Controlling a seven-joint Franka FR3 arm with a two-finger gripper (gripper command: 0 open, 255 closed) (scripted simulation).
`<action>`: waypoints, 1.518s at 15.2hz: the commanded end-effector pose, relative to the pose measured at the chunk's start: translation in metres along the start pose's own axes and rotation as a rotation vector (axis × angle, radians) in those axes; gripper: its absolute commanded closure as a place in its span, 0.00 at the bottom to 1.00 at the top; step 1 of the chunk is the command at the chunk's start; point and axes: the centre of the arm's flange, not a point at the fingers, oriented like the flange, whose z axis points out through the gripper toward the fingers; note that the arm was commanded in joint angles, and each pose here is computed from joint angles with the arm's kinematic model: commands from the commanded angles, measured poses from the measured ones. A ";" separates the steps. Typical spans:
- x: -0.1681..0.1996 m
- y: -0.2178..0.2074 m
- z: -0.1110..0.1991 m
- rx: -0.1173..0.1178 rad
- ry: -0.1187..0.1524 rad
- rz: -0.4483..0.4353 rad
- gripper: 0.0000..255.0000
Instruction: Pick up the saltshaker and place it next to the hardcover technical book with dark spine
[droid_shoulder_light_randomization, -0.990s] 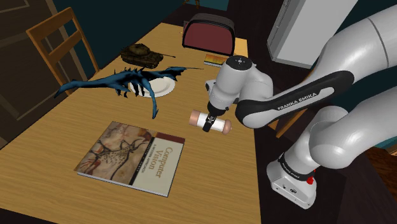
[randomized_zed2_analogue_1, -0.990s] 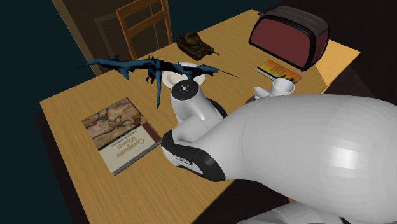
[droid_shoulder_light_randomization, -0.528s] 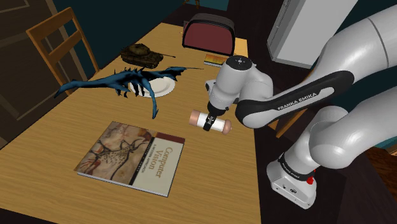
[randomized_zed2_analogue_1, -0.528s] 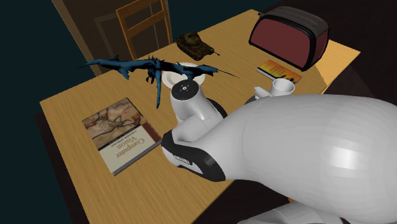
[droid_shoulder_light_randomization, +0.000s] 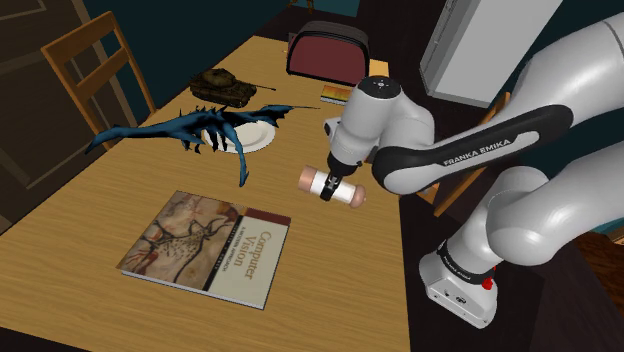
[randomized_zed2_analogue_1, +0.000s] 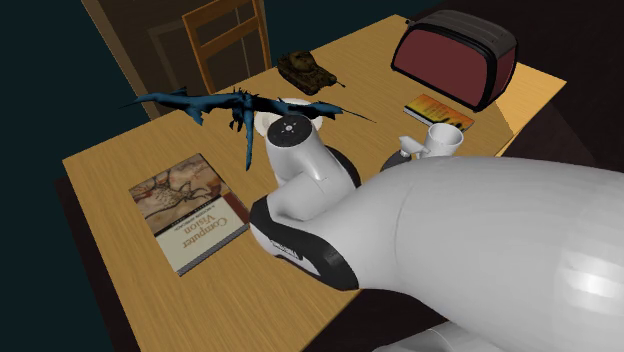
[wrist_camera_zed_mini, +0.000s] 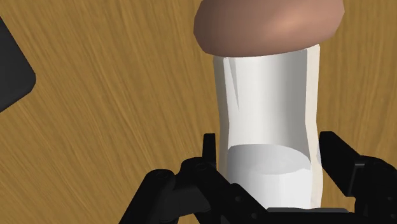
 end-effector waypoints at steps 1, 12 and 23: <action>0.001 0.002 -0.009 0.000 0.000 0.000 1.00; 0.009 0.010 -0.066 0.000 0.000 0.000 1.00; 0.016 0.017 -0.119 0.000 0.000 0.000 1.00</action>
